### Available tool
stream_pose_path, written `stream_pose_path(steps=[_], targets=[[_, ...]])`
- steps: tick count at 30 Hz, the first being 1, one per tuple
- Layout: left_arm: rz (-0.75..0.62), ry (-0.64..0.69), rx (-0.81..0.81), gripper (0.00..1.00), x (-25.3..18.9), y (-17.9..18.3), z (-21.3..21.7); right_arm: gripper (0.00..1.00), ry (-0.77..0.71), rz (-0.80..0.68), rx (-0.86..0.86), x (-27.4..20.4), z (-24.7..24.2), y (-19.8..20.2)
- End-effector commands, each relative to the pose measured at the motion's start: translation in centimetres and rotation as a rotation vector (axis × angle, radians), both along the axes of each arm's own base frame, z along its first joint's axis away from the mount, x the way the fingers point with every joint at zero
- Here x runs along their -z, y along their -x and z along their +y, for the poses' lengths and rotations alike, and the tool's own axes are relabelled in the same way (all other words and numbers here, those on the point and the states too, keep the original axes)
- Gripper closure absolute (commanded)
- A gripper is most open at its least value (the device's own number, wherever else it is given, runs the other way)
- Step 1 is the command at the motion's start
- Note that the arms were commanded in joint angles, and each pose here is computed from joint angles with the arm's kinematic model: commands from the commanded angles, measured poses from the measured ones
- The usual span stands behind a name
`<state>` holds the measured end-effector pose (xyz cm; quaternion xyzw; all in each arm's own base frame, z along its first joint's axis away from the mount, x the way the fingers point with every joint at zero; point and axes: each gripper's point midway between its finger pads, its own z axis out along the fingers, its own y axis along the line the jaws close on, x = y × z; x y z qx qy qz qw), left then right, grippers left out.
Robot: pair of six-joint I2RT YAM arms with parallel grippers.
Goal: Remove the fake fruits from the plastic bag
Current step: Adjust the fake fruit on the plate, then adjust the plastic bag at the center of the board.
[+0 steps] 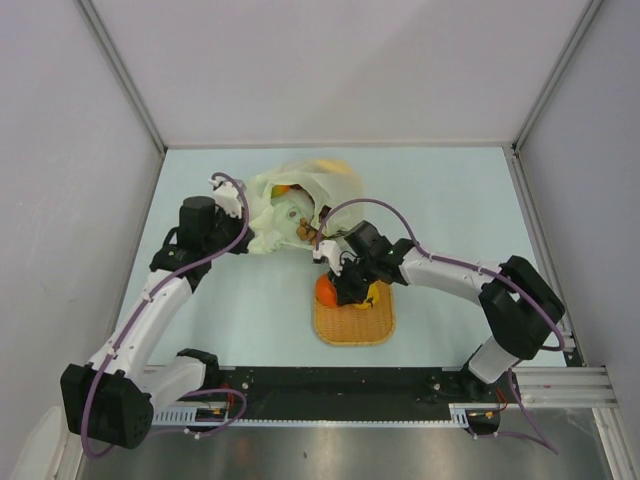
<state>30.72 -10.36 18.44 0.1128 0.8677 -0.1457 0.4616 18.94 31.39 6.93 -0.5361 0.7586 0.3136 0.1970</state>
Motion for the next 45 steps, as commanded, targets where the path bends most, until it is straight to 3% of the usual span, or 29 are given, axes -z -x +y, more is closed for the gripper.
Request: stream_pose_path(steps=[1, 6, 9, 10, 14, 15, 17, 21, 25, 28, 29, 33, 36, 40, 45], targets=[[-0.049, -0.007, -0.012, 1.00, -1.4, -0.2, 0.7, 0.98, -0.058, -0.004, -0.029, -3.4, 0.6, 0.2], [-0.053, -0.009, 0.001, 1.00, -1.4, 0.2, 0.6, 0.98, -0.141, 0.032, 0.054, -9.1, 0.5, -1.9], [-0.053, 0.008, 0.030, 1.00, -1.5, 0.6, 0.1, 0.96, -0.244, 0.078, 0.168, -13.4, 1.1, -5.3], [-0.062, 0.016, 0.042, 1.00, -1.8, 0.7, -0.1, 0.94, -0.313, 0.025, 0.209, -16.0, 1.8, -7.7], [-0.099, 0.050, 0.072, 1.00, -3.3, 0.5, -0.8, 0.80, -0.359, -0.106, 0.331, -16.9, 5.7, -14.4], [-0.112, 0.055, 0.076, 1.00, -3.8, 0.4, -0.9, 0.72, -0.350, -0.162, 0.377, -17.0, 6.4, -16.4], [-0.148, 0.064, 0.092, 0.99, -5.3, 0.0, -1.2, 0.69, -0.327, -0.185, 0.398, -15.8, 9.4, -19.3], [-0.184, 0.062, 0.103, 1.00, -6.9, -0.7, -1.4, 0.70, -0.264, -0.237, 0.466, -12.2, 11.7, -23.7], [-0.217, 0.077, 0.096, 1.00, -8.6, -1.4, -1.6, 0.76, -0.216, -0.273, 0.598, -8.8, 10.9, -27.5], [-0.231, 0.085, 0.112, 1.00, -9.7, -1.6, -1.9, 0.80, -0.157, -0.349, 0.752, -6.7, 8.1, -31.1], [-0.231, 0.084, 0.117, 1.00, -9.9, -1.5, -1.9, 0.88, -0.119, -0.435, 0.872, -6.8, 6.0, -33.2], [-0.230, 0.085, 0.148, 1.00, -10.2, -1.5, -2.3, 0.95, -0.058, -0.559, 1.089, -8.2, -1.2, -36.9], [-0.190, 0.136, 0.191, 1.00, -9.5, -1.3, -3.5, 0.98, -0.011, -0.598, 1.175, -9.1, -6.5, -37.1], [-0.133, 0.257, 0.324, 1.00, -9.1, 0.4, -6.2, 0.99, 0.134, -0.658, 1.195, -7.5, -12.7, -32.7], [-0.148, 0.265, 0.379, 1.00, -9.6, 0.7, -7.1, 0.99, 0.115, -0.580, 1.184, -7.9, -15.5, -27.8]])
